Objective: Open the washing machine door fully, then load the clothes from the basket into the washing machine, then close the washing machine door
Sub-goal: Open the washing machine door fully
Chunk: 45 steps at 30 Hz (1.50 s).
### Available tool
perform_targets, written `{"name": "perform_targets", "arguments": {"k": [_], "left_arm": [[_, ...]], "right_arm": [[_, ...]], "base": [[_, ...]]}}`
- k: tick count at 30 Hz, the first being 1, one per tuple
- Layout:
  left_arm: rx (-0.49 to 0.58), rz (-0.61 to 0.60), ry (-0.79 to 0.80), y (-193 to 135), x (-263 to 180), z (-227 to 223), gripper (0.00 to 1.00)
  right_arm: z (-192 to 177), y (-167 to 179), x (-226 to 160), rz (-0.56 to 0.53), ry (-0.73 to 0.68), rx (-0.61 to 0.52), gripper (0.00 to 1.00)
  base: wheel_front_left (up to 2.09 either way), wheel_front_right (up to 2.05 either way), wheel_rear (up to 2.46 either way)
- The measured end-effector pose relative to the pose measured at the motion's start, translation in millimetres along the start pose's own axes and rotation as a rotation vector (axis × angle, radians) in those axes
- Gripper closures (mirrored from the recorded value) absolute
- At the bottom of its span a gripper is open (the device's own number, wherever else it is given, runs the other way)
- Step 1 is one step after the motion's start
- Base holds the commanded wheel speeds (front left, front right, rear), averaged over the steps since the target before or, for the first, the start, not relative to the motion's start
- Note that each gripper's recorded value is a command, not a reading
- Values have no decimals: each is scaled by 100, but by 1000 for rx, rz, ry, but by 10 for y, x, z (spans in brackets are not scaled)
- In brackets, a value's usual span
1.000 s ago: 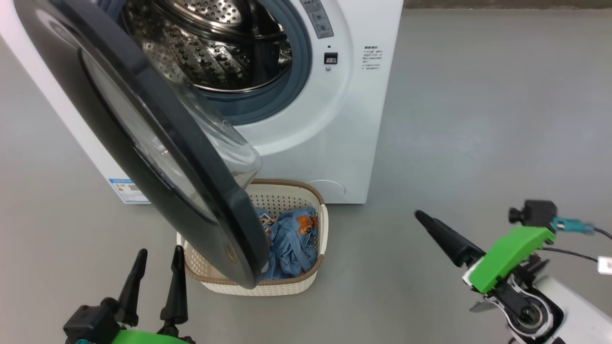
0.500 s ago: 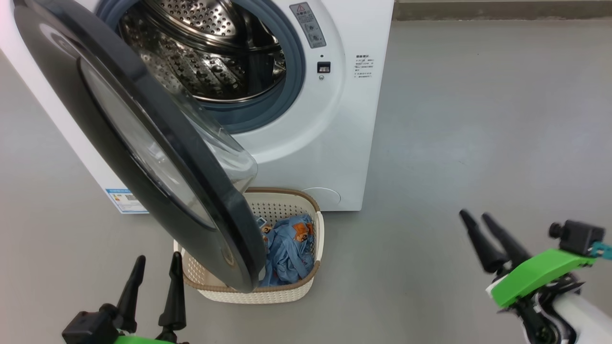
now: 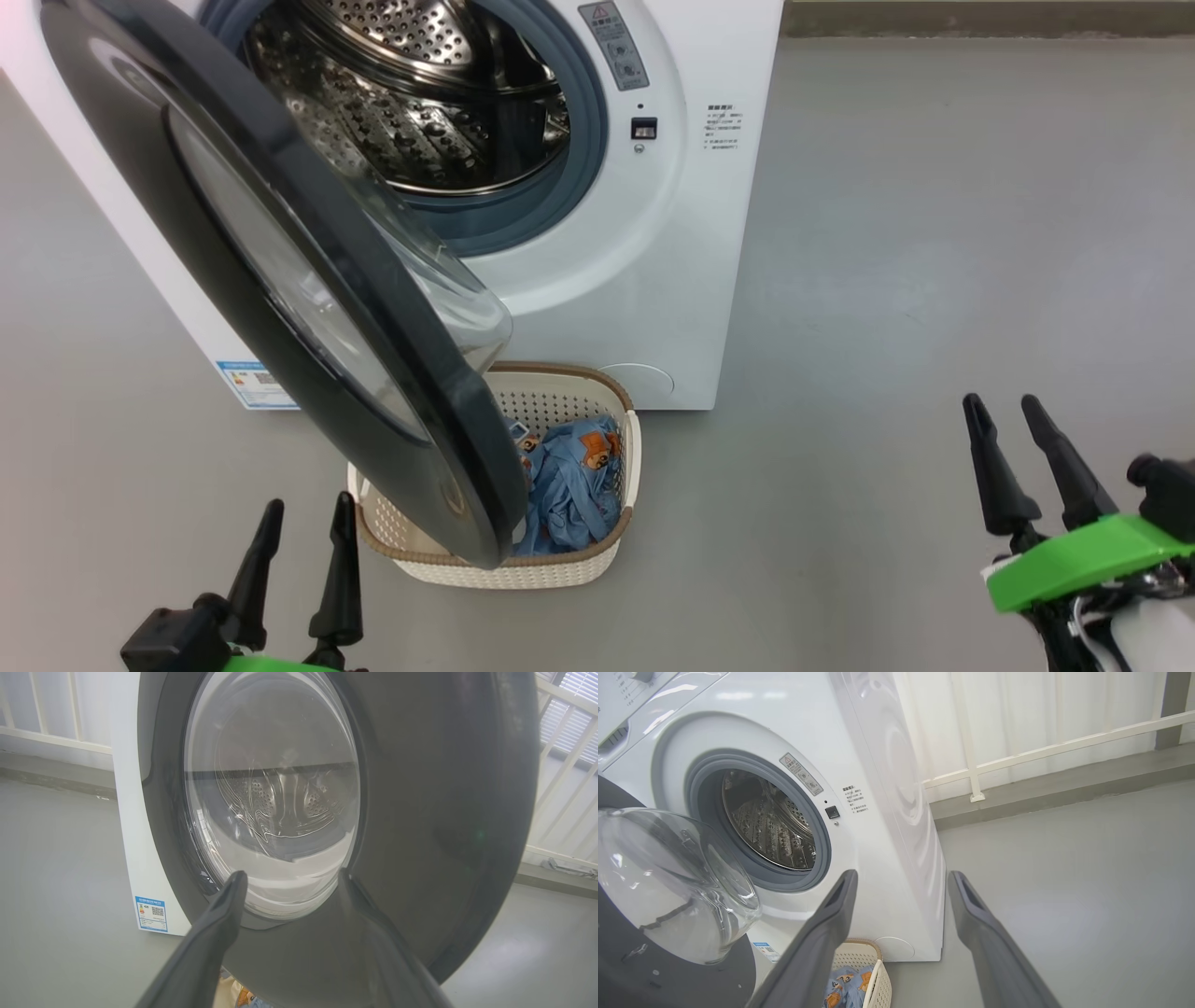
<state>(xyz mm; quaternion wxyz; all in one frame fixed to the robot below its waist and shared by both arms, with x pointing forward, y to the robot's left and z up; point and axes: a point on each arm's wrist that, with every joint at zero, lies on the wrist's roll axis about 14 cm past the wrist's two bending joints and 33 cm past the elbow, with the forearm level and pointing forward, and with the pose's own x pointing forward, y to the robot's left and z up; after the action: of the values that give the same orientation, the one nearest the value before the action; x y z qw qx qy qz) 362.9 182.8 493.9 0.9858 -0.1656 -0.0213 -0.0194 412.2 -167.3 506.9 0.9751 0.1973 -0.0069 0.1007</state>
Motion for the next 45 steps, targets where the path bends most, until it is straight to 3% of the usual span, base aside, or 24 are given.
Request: {"name": "perform_targets", "arguments": {"k": [13,14,15,16,22,30,36,45], "left_arm": [[10,15,2,65,-16,2,0],[10,15,2,65,-16,2,27],[11,16,3,67,-16,0,72],[11,16,3,69,-17,-1,100],[15,39,-47,143,-10,160,100],[30,25,-264,74,14,844,100],[18,-140,-369,-506,11,1183,100],[-25,-400,-220,-1404,18,940,100]], "right_arm": [[-270,-79,-150,-55,56,-9,0],[-270,-79,-150,-55,56,-9,0],[-273,-83,-150,-57,57,-9,0],[-279,-84,-150,-57,59,-8,0],[-275,-71,-141,-57,55,-8,0],[-311,-104,-185,-68,66,-17,0],[-313,-97,-172,-62,67,-48,0],[-348,-110,-150,-55,78,-94,0]], "base": [[0,0,0],[0,0,0],[0,0,0],[0,0,0],[0,0,0],[0,0,0],[0,0,0],[0,0,0]]}}
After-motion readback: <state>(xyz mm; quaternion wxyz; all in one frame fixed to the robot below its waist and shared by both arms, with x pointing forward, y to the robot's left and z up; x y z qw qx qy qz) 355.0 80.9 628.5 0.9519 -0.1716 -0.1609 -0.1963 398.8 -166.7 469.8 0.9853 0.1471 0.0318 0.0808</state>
